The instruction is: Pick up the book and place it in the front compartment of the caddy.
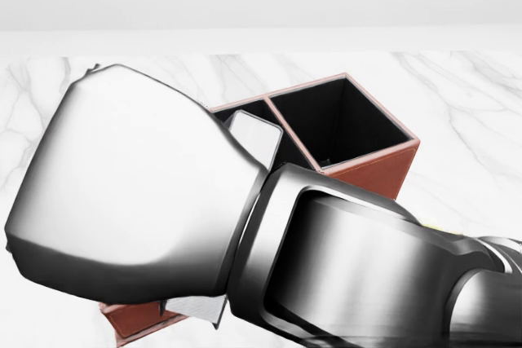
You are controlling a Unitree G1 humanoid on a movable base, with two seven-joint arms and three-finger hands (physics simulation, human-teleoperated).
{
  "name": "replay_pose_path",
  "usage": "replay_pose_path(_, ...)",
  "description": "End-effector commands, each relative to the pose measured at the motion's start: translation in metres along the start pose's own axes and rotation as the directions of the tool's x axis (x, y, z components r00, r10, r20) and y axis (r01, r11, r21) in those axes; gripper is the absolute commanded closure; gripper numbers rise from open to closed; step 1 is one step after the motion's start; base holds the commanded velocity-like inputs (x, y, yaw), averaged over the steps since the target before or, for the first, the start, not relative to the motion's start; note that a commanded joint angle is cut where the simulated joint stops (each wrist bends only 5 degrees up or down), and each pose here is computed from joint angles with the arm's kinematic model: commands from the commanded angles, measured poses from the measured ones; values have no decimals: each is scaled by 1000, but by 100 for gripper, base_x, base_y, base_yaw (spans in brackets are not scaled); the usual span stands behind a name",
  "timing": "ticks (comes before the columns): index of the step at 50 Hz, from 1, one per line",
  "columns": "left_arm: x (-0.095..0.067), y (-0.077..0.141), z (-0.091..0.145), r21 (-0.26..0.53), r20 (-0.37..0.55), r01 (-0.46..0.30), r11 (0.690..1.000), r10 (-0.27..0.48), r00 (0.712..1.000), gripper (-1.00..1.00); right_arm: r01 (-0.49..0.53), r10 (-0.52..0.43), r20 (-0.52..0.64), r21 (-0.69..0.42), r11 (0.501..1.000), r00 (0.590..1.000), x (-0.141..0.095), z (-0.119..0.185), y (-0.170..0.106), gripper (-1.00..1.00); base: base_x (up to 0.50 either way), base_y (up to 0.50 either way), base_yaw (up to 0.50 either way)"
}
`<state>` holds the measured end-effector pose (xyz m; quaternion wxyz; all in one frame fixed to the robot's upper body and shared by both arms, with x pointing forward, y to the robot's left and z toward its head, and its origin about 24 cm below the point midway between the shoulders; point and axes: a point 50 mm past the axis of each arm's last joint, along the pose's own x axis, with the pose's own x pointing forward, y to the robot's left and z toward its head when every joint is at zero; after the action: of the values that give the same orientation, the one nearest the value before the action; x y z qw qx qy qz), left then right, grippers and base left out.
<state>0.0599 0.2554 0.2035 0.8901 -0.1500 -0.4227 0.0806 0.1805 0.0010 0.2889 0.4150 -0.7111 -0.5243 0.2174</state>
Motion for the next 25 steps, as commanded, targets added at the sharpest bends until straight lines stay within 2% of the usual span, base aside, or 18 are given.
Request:
replay_pose_path(1,0,0,1,1,-2,1,1000,-1,1000,-100,75,-69,-157,28,997,985,7,-47,-24,100,0,0,0)
replay_pose_path(13,-1,1,1,5,5,-1,1000,1,1000,-100,148,-78,-412,141,979,908,13,-104,-24,100,0,0,0)
replay_pose_path(18,-1,1,1,6,5,-1,1000,1,1000,-100,173,-70,-476,175,969,876,13,-116,-22,100,0,0,0)
replay_pose_path(20,0,1,1,5,7,-1,1000,1,1000,-100,196,-70,-521,190,962,851,12,-124,-21,100,0,0,0)
replay_pose_path(25,1,0,1,2,8,0,1000,0,1000,-100,213,-65,-553,207,955,830,14,-129,-20,100,0,0,0)
